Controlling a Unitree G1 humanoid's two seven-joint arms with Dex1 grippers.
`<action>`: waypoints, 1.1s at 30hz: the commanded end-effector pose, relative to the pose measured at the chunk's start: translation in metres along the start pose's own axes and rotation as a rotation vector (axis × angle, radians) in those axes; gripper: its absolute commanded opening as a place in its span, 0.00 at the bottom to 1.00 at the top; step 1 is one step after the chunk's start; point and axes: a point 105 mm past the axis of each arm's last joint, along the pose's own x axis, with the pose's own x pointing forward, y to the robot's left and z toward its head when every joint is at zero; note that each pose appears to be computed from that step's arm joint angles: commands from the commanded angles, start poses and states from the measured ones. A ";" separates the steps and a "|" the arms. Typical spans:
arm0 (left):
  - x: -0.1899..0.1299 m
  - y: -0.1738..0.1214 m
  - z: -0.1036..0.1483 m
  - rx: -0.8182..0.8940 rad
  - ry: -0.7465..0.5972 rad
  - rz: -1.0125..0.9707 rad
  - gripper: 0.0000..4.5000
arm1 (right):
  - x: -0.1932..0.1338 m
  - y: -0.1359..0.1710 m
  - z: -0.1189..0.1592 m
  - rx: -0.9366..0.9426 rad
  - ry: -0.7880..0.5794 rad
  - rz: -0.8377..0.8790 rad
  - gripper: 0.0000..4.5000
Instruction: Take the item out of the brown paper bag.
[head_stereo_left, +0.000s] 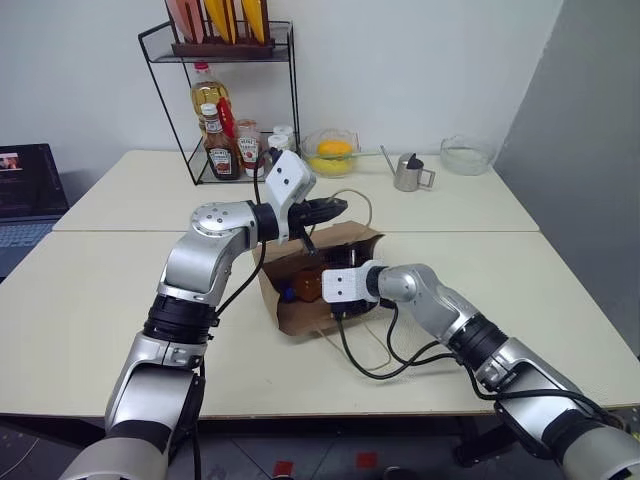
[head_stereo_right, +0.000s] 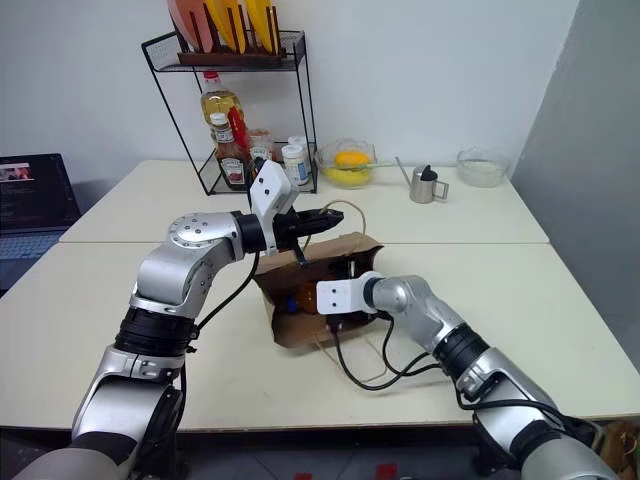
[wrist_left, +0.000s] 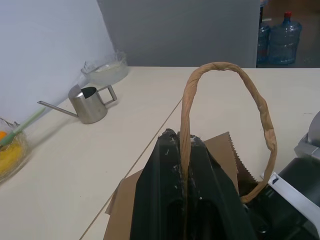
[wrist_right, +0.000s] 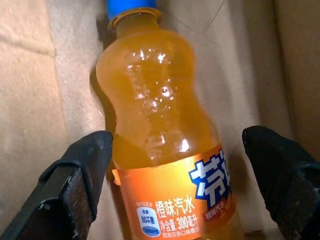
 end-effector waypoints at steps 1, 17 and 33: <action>-0.004 0.003 0.015 0.025 -0.052 0.018 0.00 | 0.006 -0.010 0.005 -0.079 0.006 -0.032 0.99; -0.006 0.003 0.011 0.017 -0.043 0.029 0.00 | 0.009 -0.011 0.001 -0.114 -0.003 -0.050 0.72; -0.009 0.001 0.000 0.023 -0.015 0.037 0.00 | -0.057 -0.017 0.015 -0.056 -0.172 -0.134 0.72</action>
